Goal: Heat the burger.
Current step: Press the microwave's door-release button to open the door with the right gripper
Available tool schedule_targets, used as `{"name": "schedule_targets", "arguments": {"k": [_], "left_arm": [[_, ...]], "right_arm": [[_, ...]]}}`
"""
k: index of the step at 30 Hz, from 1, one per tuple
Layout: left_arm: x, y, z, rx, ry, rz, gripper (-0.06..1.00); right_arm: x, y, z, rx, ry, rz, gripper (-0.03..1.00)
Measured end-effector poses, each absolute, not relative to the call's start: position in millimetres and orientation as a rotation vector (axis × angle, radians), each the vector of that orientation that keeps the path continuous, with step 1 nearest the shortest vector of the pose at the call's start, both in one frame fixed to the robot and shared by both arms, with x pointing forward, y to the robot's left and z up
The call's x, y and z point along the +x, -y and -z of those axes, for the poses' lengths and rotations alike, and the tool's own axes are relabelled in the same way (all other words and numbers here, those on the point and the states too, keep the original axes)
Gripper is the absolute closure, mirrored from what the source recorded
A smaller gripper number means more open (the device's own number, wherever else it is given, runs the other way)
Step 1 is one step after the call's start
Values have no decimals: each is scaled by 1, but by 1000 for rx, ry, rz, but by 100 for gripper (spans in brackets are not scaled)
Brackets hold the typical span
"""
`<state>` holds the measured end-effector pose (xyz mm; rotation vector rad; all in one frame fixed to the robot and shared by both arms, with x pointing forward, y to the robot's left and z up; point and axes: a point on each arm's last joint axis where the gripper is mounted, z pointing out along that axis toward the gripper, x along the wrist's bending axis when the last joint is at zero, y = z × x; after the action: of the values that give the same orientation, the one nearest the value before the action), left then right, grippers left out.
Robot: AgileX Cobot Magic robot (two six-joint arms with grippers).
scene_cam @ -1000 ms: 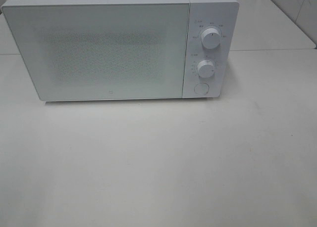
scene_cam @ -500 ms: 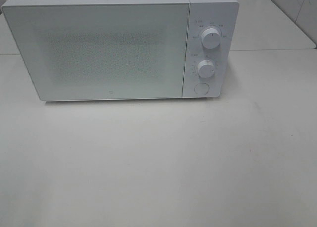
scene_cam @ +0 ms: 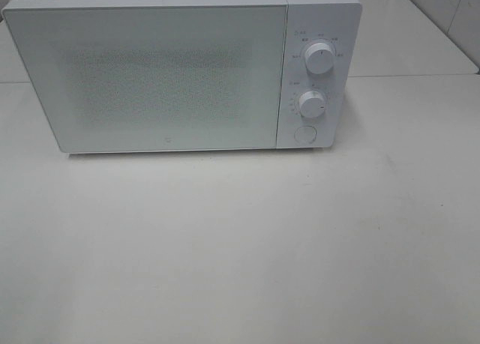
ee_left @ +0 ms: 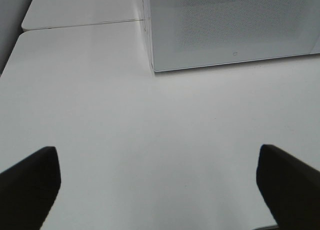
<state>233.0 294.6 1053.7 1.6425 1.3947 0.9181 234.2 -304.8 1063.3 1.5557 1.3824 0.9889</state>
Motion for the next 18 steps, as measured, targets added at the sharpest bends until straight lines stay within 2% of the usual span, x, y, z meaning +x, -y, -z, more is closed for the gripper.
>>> {"name": "schedule_targets", "arguments": {"k": [18], "left_arm": [[233,-295,-1054,1643,-1395,-918,-4]], "right_arm": [[235,304,-1058,1594,-1396,-980,27]]}}
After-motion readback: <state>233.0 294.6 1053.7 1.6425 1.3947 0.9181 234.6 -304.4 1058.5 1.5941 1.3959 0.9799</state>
